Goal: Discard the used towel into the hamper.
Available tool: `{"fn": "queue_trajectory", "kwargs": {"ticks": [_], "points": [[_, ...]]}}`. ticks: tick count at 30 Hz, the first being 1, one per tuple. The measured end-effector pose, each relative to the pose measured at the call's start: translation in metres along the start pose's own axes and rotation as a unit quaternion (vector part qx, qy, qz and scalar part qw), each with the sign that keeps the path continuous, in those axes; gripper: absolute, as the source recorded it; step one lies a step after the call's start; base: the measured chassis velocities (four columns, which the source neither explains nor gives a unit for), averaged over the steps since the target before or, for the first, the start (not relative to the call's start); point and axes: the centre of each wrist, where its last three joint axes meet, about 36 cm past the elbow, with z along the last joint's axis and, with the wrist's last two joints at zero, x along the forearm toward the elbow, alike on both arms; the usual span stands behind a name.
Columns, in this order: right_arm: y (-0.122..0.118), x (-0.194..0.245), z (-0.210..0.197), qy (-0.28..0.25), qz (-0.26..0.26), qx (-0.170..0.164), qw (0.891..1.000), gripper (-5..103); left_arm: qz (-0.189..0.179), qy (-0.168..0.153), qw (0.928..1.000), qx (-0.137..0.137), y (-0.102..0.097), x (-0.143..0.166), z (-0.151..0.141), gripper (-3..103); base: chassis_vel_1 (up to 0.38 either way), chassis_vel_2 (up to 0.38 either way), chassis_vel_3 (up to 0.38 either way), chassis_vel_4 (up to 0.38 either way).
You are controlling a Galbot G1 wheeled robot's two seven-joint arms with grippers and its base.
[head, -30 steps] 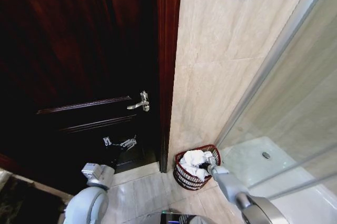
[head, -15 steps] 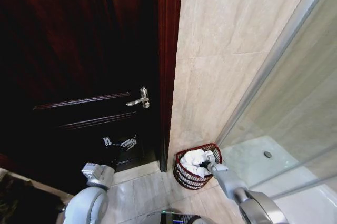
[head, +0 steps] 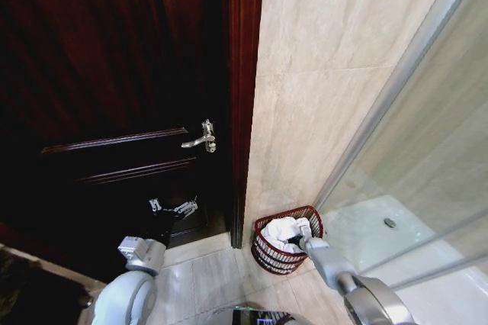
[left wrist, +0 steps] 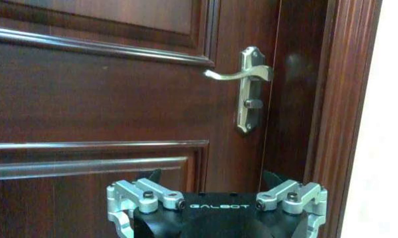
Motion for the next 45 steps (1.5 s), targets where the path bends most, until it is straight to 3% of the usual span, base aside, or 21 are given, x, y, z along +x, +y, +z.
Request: {"fn": "queue_trajectory", "kwargs": {"ticks": [14, 23, 26, 38, 42, 45], "points": [[-0.021, 0.028, -0.031, -0.022, 0.003, 0.001, 1.000, 100, 0.000, 0.000, 1.0000, 0.000, 0.000, 0.000, 0.000, 100, 0.000, 0.000, 0.000, 0.000], [-0.013, 0.072, -0.031, -0.031, -0.006, 0.024, 0.999, 100, 0.000, 0.000, 1.0000, 0.000, 0.000, 0.000, 0.000, 100, 0.000, 0.000, 0.000, 0.000], [-0.006, 0.123, -0.032, -0.056, -0.018, 0.022, 0.998, 100, 0.000, 0.000, 1.0000, 0.000, 0.000, 0.000, 0.000, 100, 0.000, 0.000, 0.000, 0.000], [0.006, 0.213, -0.024, -0.123, 0.001, 0.042, 0.991, 100, 0.000, 0.000, 1.0000, 0.000, 0.000, 0.000, 0.000, 100, 0.000, 0.000, 0.000, 0.000], [0.021, 0.247, -0.014, -0.177, 0.015, 0.021, 0.984, 100, 0.000, 0.000, 1.0000, 0.000, 0.000, 0.000, 0.000, 100, 0.000, 0.000, 0.000, 0.000], [0.046, 0.276, -0.002, -0.242, 0.034, 0.014, 0.970, 100, 0.000, 0.000, 1.0000, 0.000, 0.000, 0.000, 0.000, 100, 0.000, 0.000, 0.000, 0.000]]}}
